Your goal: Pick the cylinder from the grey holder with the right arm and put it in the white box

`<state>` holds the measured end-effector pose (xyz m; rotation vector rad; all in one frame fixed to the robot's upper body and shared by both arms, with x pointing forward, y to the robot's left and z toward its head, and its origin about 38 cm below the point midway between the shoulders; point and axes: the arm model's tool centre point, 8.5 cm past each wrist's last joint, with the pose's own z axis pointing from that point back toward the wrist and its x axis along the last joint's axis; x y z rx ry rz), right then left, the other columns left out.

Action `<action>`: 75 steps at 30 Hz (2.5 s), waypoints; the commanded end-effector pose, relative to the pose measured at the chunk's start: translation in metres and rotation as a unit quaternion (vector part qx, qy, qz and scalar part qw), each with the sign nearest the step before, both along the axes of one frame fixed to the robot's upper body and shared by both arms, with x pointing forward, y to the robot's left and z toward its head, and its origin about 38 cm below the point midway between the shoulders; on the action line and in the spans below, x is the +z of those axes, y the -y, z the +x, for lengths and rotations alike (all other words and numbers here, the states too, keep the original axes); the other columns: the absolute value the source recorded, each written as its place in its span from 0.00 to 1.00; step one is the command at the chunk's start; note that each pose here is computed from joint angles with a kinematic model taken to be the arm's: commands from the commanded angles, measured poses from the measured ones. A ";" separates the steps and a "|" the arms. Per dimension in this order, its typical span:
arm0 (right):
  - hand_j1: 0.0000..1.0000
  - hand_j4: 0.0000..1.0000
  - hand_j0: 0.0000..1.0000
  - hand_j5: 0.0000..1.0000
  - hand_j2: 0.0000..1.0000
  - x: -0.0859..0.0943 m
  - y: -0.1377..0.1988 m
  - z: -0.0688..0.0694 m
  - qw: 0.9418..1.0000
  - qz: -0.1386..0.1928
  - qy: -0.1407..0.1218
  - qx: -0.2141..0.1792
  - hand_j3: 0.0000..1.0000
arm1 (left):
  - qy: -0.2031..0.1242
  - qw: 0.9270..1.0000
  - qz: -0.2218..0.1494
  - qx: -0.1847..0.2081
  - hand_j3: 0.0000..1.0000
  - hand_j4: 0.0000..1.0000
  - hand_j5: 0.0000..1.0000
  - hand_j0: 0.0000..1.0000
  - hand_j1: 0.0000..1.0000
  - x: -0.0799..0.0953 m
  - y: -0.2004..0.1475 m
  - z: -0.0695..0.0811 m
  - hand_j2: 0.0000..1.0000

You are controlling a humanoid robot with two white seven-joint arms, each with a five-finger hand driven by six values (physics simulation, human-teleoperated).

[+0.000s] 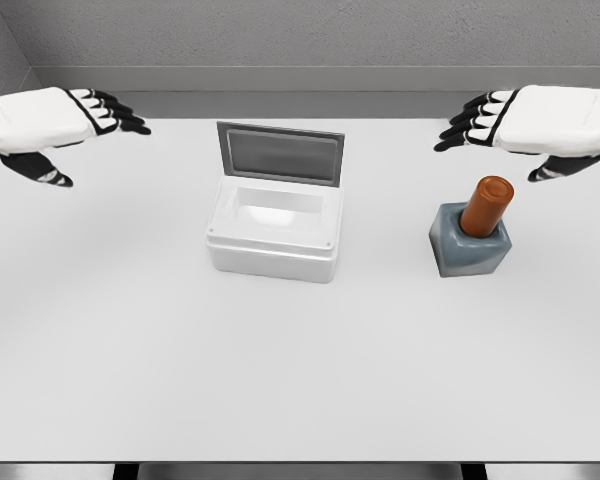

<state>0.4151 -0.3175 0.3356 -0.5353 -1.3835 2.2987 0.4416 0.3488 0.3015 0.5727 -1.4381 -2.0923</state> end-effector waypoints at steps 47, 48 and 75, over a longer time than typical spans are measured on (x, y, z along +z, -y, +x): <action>0.85 0.85 0.85 0.85 0.85 -0.062 -0.003 0.008 0.995 -0.093 -0.036 -0.004 0.85 | -0.001 1.000 -0.010 -0.012 1.00 1.00 1.00 1.00 1.00 -0.002 0.010 -0.001 1.00; 0.85 0.85 0.85 0.85 0.85 -0.063 -0.003 0.007 0.995 -0.093 -0.037 -0.003 0.85 | -0.002 1.000 -0.010 -0.012 1.00 1.00 1.00 1.00 1.00 -0.003 0.010 -0.001 1.00; 0.45 0.45 0.45 0.45 0.45 -0.058 -0.001 0.008 0.995 -0.093 -0.032 -0.006 0.45 | -0.005 1.000 -0.010 -0.011 1.00 1.00 1.00 1.00 1.00 -0.006 0.010 -0.001 1.00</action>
